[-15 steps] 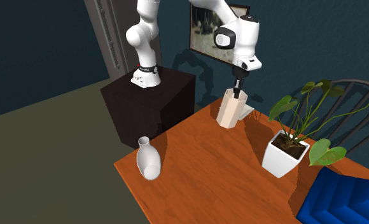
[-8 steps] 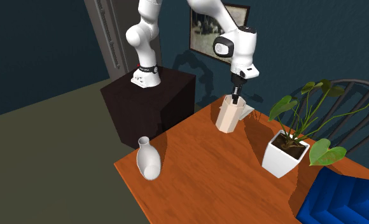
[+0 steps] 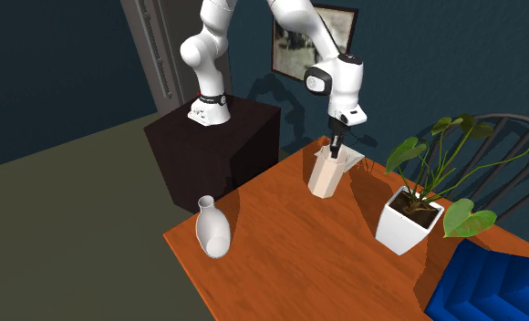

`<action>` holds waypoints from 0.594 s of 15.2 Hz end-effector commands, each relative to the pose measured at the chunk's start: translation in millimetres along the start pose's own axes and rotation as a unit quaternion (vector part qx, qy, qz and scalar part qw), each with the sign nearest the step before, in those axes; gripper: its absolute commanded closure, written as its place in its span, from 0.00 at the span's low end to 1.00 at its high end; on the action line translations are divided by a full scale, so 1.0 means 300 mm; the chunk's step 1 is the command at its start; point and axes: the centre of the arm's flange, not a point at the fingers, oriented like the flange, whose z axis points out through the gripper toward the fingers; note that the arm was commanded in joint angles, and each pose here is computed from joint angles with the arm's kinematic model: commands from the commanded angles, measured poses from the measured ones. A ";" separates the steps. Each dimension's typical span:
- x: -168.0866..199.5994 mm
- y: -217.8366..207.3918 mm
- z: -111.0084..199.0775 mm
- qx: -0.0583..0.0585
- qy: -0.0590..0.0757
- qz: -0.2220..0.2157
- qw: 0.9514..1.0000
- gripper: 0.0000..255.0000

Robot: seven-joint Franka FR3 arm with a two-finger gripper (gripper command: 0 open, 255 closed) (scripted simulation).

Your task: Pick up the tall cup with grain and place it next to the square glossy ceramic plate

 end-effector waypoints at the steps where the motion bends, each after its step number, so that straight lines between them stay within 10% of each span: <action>1: -0.002 0.001 0.034 0.000 0.001 0.000 1.000 1.00; 9: -0.013 0.000 0.174 0.000 0.001 0.000 1.000 1.00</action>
